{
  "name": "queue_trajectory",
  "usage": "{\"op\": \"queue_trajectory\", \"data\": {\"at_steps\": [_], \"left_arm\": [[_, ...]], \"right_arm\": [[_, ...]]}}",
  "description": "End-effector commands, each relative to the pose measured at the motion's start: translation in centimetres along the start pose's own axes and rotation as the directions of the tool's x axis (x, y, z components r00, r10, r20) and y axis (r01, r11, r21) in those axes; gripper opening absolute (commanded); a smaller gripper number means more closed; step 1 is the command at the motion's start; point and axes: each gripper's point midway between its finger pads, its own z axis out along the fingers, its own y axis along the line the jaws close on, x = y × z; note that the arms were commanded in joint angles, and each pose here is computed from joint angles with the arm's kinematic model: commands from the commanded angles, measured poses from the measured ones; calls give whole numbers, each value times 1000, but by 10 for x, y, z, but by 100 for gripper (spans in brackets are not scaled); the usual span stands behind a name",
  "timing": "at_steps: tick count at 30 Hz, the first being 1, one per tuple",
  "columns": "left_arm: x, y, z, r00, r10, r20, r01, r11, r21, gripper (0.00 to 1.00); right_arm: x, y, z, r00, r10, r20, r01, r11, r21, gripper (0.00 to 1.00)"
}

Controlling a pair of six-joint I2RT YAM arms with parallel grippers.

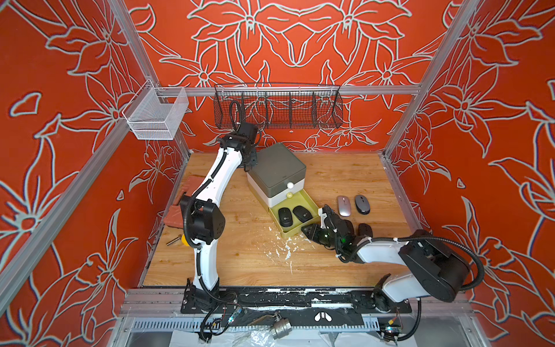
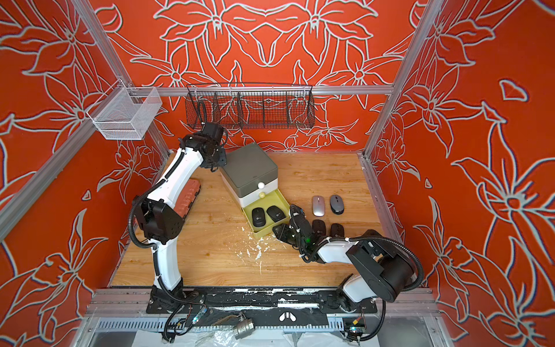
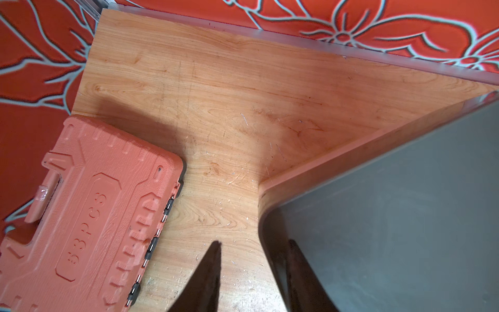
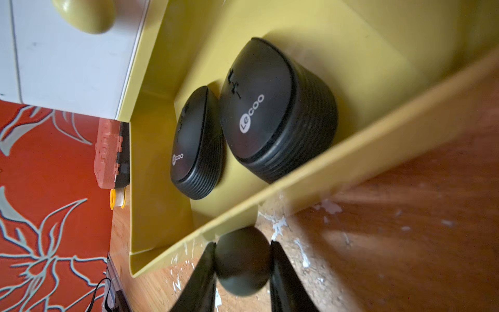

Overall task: Take the mice out of the drawer
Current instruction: Open the drawer in the storage box.

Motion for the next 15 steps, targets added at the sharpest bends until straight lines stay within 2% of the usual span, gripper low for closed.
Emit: {"op": "queue_trajectory", "data": {"at_steps": [1,8,15], "left_arm": [[29,8,4,992,14,-122,-16,1000,-14,39],[18,0,-12,995,11,-95,-7,999,38,41],[5,-7,-45,999,-6,-43,11,992,124,46]], "right_arm": [[-1,-11,-4,1000,5,23,-7,998,65,25],[-5,-7,-19,997,-74,24,70,988,141,41],[-12,-3,-38,992,-121,25,113,972,208,54]]}}
